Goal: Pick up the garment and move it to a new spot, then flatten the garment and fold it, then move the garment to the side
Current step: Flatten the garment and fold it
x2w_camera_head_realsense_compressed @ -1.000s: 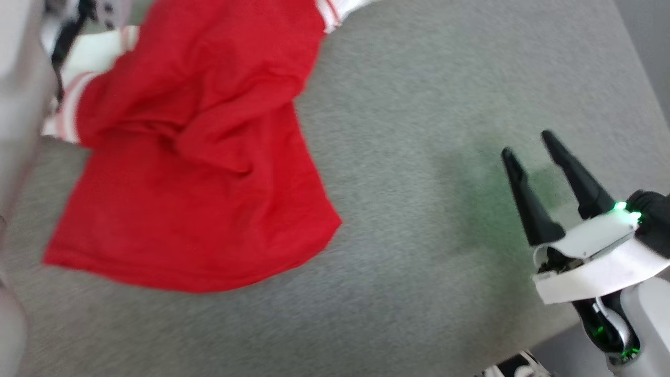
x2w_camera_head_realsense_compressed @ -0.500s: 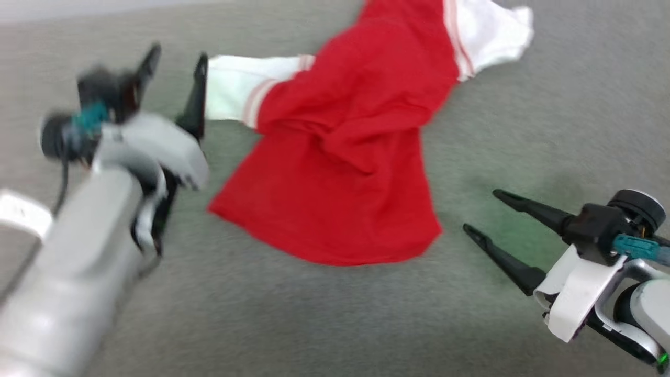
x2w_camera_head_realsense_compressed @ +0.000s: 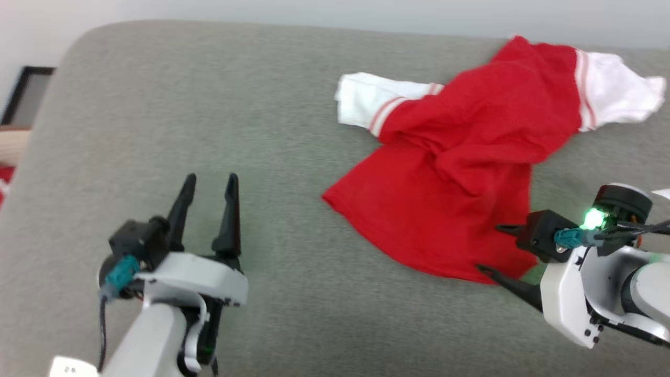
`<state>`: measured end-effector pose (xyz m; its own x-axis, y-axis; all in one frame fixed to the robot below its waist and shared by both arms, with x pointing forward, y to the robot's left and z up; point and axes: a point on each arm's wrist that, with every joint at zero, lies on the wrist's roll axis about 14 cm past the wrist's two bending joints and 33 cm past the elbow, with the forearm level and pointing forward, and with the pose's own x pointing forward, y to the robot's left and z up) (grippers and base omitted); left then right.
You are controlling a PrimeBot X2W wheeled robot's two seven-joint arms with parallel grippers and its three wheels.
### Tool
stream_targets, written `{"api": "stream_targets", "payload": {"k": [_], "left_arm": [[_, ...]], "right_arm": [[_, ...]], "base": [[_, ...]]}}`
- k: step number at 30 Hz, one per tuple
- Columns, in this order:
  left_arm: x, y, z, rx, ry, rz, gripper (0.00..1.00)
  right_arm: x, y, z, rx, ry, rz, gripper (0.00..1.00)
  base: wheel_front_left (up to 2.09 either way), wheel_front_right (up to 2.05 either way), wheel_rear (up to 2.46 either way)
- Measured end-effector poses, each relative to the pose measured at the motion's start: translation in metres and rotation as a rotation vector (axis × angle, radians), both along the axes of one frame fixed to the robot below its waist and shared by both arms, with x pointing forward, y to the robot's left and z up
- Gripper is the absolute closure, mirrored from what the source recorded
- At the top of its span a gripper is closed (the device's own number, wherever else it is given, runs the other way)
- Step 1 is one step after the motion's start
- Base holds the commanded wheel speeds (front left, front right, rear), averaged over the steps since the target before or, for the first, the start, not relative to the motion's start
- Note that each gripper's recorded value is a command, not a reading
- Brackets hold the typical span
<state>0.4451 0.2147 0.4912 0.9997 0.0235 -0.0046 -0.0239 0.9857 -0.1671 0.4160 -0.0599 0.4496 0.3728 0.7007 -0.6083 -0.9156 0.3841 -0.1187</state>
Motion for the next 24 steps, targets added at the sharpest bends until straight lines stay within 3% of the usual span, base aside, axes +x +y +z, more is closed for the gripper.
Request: {"api": "stream_targets", "payload": {"k": [3,6,14,16,17,18,19,20,24], "left_arm": [[-0.017,0.009,0.0,-0.018,-0.006,0.041,0.0],[-0.031,0.013,0.0,-0.029,-0.01,0.069,0.0],[-0.044,0.023,0.001,-0.057,-0.029,0.134,0.0],[-0.046,0.025,-0.002,-0.058,-0.024,0.14,0.0],[-0.046,0.025,-0.003,-0.058,-0.023,0.141,0.0],[-0.045,0.025,-0.003,-0.058,-0.024,0.141,0.0],[-0.044,0.024,-0.003,-0.059,-0.026,0.138,0.0],[-0.044,0.024,-0.003,-0.056,-0.026,0.138,0.0],[-0.041,0.021,-0.006,-0.042,-0.023,0.128,0.0]], "right_arm": [[0.004,0.002,-0.01,-0.103,-0.009,0.041,0.0],[-0.017,0.005,-0.036,-0.194,0.047,0.099,0.0],[-0.026,0.004,-0.059,-0.286,0.07,0.163,0.0],[-0.026,0.003,-0.061,-0.287,0.074,0.16,0.07],[-0.026,0.002,-0.061,-0.287,0.075,0.158,0.45],[-0.026,0.002,-0.061,-0.287,0.076,0.155,0.6],[-0.025,0.002,-0.062,-0.283,0.077,0.15,0.89],[-0.024,0.002,-0.062,-0.277,0.078,0.144,1.0],[-0.017,0.0,-0.058,-0.246,0.061,0.116,1.0]], "base": [[0.0,0.0,0.0],[0.0,0.0,0.0],[0.0,0.0,0.0],[0.0,0.0,0.0],[0.0,0.0,0.0],[0.0,0.0,0.0],[0.0,0.0,0.0],[0.0,0.0,0.0],[0.0,0.0,0.0]]}}
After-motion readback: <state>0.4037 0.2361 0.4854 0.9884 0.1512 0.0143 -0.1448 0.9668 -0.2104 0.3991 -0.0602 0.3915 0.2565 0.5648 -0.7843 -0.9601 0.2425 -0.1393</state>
